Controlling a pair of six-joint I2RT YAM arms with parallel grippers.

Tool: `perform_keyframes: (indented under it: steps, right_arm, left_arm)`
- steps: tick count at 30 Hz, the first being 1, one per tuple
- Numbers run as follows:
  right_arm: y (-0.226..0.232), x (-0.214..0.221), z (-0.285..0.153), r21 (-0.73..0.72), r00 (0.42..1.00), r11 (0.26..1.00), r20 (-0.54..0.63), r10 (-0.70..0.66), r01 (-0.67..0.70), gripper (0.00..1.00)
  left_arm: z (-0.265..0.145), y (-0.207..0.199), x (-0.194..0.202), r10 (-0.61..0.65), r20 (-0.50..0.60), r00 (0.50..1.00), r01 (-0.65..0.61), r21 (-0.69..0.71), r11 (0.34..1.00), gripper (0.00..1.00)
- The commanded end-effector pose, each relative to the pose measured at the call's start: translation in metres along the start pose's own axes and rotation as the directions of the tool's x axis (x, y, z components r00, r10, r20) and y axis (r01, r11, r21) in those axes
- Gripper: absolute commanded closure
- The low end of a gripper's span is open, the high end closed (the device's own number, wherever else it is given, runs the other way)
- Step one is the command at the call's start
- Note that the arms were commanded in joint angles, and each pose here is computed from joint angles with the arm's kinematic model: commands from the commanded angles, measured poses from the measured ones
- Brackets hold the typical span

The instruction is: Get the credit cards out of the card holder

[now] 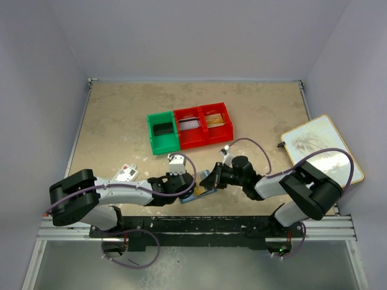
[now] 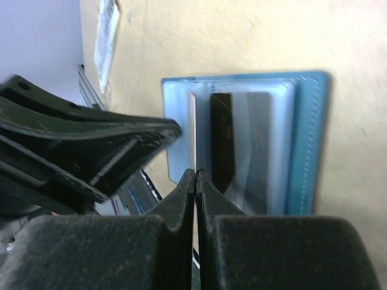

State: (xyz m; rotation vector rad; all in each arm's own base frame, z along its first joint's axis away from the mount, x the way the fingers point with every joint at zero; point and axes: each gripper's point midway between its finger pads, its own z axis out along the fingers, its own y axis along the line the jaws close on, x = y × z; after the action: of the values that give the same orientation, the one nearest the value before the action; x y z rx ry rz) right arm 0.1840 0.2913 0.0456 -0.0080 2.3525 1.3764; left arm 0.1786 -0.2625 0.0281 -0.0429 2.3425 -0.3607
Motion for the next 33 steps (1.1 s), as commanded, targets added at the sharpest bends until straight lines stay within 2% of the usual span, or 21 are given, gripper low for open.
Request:
perform_keyframes:
  steps: [1, 8, 12, 20, 33]
  right_arm:
    - [-0.001, 0.009, -0.009, -0.040, 0.998, 0.998, 0.030, 0.049, -0.047, 0.99]
    - [0.002, 0.013, -0.007, -0.085, 0.997, 0.994, 0.020, 0.071, -0.069, 0.91]
    - [0.001, 0.012, -0.002, -0.069, 0.999, 0.996, 0.004, 0.052, -0.051, 0.86]
    - [0.002, 0.012, 0.004, -0.059, 0.999, 0.998, -0.031, 0.003, -0.005, 0.78]
    - [-0.005, 0.015, 0.008, -0.008, 0.993, 0.997, -0.095, -0.071, 0.071, 0.80]
  left_arm:
    - [-0.007, -0.029, -0.014, 0.032, 0.027, 0.999, -0.035, 0.119, 0.992, 1.00]
    - [-0.003, -0.038, -0.005, 0.062, -0.014, 0.998, -0.059, 0.141, 0.988, 0.99]
    - [0.002, -0.031, 0.008, 0.078, -0.056, 0.995, -0.071, 0.117, 0.991, 1.00]
    - [0.003, -0.018, 0.018, 0.060, -0.070, 0.996, -0.053, 0.097, 0.994, 1.00]
    - [0.002, -0.005, 0.012, 0.042, -0.038, 0.998, -0.040, 0.040, 0.998, 1.00]
